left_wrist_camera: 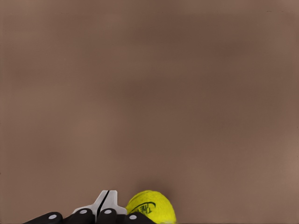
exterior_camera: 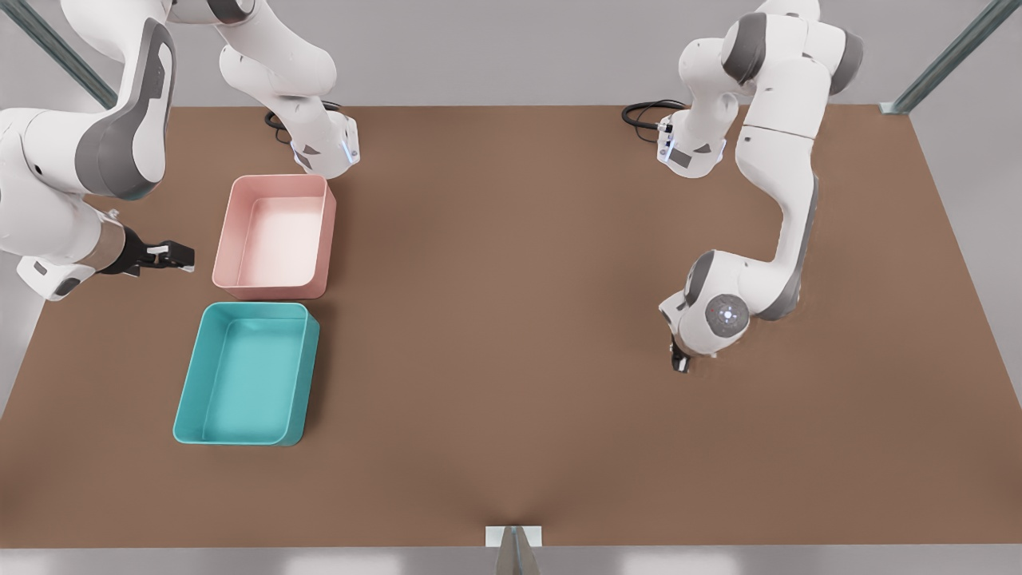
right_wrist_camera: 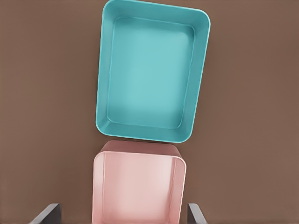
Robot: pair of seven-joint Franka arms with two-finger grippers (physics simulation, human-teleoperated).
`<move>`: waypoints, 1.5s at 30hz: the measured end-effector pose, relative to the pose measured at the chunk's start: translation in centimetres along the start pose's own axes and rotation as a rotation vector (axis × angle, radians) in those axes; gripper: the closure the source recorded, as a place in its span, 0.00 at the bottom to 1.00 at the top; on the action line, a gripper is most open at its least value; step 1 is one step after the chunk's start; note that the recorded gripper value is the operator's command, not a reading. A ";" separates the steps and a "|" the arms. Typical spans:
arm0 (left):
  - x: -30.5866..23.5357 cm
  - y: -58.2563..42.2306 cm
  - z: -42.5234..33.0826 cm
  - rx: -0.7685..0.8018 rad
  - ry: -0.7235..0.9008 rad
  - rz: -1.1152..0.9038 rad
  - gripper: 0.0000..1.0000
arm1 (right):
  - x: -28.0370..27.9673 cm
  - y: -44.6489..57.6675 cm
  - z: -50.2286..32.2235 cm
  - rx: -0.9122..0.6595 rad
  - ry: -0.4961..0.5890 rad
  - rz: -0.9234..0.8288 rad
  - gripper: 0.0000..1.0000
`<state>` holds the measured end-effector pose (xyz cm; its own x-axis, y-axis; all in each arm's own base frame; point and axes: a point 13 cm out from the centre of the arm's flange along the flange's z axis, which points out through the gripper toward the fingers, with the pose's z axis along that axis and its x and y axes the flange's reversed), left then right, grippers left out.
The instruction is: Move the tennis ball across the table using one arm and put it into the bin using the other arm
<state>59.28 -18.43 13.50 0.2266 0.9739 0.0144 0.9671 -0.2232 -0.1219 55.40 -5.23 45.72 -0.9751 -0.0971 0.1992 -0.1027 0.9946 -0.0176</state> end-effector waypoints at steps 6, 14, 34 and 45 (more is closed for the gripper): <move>6.7 4.1 -20.7 -0.115 -0.165 -0.594 0.00 | -0.1 0.1 0.2 -0.008 0.002 -0.002 0.00; -0.1 -7.5 -37.2 -0.033 -0.046 -0.927 0.00 | -4.8 6.2 3.3 -0.020 0.033 -0.105 0.00; 6.5 -12.3 -35.2 0.132 0.115 -1.659 0.00 | -15.0 20.4 28.0 0.000 -0.009 -0.111 0.00; 5.6 -12.1 -32.3 0.235 0.169 -1.760 0.00 | -18.5 20.8 33.6 -0.020 -0.148 -0.026 0.00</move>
<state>52.63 -11.62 47.15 -0.9323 0.0165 0.3613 0.0265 0.9994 0.0227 64.68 16.03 8.76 -0.9907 -0.1255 0.0532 -0.1254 0.9921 0.0050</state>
